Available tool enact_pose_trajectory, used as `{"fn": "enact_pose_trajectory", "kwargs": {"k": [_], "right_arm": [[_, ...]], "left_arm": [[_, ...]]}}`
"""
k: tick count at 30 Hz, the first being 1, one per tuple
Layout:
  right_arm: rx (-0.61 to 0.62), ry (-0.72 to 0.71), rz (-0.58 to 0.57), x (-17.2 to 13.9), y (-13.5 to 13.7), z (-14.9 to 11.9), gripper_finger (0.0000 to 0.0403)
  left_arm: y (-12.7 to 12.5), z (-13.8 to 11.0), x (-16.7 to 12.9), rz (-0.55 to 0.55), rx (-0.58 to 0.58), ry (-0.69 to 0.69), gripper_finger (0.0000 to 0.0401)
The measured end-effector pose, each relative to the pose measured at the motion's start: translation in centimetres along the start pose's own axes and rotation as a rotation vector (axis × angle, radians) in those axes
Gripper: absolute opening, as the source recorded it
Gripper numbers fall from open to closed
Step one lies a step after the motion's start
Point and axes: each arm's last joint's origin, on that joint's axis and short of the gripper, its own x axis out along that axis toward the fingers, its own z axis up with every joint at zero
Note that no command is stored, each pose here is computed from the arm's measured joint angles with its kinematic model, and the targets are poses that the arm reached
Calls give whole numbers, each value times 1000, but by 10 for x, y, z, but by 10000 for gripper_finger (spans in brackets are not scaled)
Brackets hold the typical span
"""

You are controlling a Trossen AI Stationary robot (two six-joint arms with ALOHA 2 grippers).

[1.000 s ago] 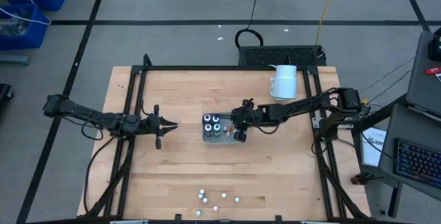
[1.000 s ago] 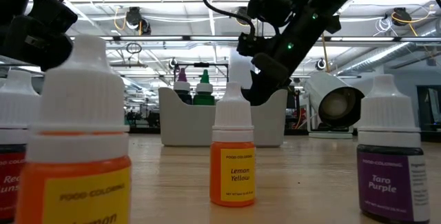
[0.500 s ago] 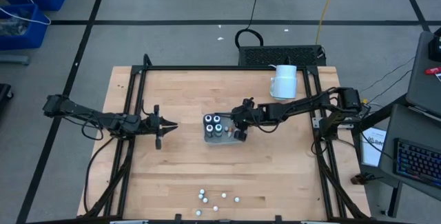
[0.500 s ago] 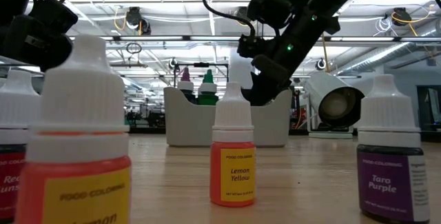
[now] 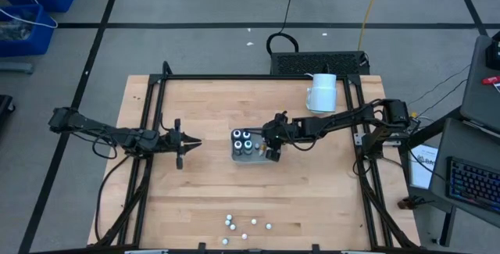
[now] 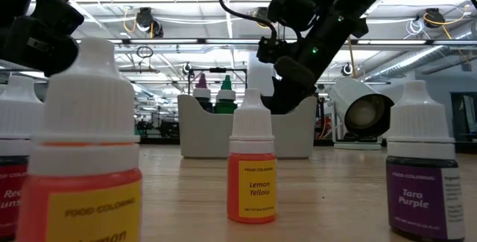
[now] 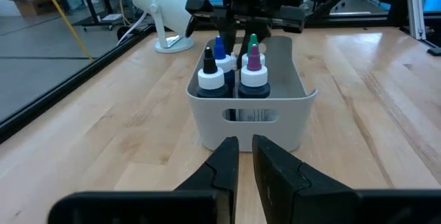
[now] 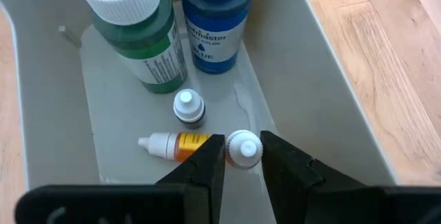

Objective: Pick & Place food coloring
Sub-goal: Put the small yellow food coloring bottle into the white bin, then put the small blue food coloring bottle into the white bin

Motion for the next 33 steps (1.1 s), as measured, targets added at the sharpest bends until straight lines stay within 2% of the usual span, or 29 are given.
{"fn": "enact_pose_trajectory", "kwargs": {"k": [7, 15, 24, 33], "right_arm": [[-30, 10, 0, 0, 0, -1, 84], [-7, 11, 1, 0, 1, -1, 85], [-22, 13, -3, 0, 0, -1, 111], [8, -19, 1, -8, 0, 3, 114]], "left_arm": [[0, 0, 0, 0, 7, 0, 51], [0, 0, 0, 0, 0, 0, 51], [0, 0, 0, 1, 6, 0, 51], [0, 0, 0, 1, 14, 0, 51]]}}
